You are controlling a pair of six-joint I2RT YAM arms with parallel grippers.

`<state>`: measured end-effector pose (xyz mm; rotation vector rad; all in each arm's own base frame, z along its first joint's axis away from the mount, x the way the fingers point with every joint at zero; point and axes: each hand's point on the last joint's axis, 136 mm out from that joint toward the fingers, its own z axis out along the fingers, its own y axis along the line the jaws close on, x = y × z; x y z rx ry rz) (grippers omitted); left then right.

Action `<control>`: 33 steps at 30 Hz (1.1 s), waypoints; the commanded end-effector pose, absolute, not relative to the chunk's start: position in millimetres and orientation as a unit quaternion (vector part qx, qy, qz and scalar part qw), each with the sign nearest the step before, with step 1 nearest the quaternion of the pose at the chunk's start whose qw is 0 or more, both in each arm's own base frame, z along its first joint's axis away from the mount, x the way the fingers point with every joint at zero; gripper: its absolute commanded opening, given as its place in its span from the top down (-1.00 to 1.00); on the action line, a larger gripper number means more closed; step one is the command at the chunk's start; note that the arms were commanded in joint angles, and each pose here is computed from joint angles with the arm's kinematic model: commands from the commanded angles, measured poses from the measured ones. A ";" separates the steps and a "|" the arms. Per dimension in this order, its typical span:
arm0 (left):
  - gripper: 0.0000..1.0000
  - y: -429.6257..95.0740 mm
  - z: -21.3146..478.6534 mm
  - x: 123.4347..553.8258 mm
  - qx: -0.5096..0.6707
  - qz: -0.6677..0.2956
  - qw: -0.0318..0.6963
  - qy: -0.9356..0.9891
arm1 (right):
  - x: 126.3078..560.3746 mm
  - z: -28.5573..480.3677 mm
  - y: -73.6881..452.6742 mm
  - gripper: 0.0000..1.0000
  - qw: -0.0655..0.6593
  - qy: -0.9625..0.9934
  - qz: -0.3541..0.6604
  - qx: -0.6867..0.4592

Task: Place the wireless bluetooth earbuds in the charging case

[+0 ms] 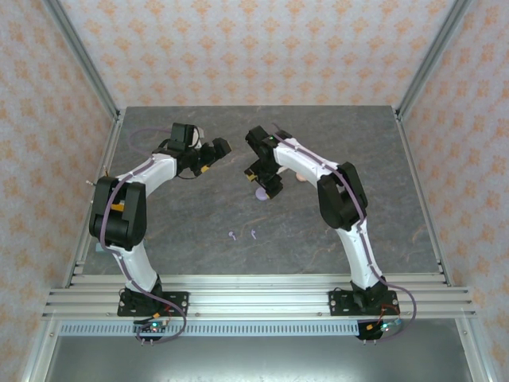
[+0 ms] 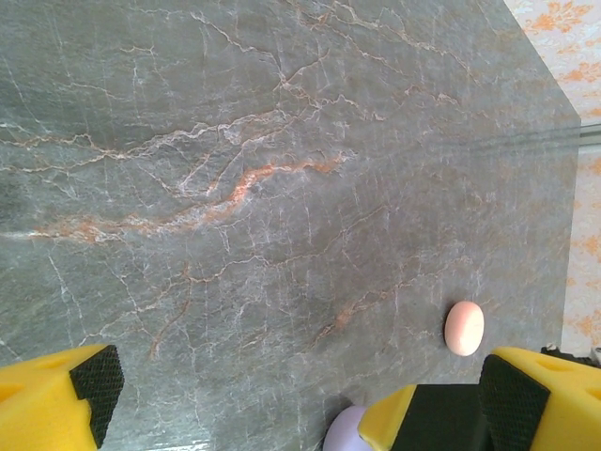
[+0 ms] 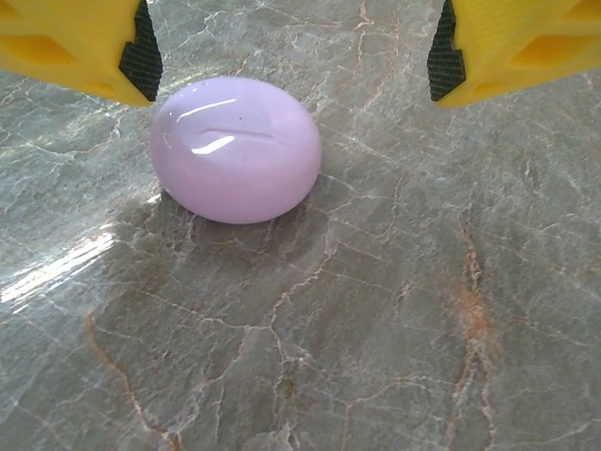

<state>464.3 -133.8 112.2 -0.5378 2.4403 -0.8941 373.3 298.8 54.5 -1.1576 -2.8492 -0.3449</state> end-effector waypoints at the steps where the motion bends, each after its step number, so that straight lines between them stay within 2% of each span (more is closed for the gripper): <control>1: -0.99 -133.7 119.9 475.3 -0.199 -0.340 0.252 0.884 | 368.4 43.4 294.0 -0.52 0.039 -0.916 -0.090 -0.389; 20: -0.99 -133.8 115.9 476.7 -0.200 -0.340 0.250 0.884 | 364.5 17.7 291.5 -0.43 0.058 -0.916 -0.069 -0.391; 33: -0.99 -133.2 115.9 476.5 -0.201 -0.340 0.250 0.884 | 361.5 15.7 288.8 -0.21 0.062 -0.917 -0.066 -0.389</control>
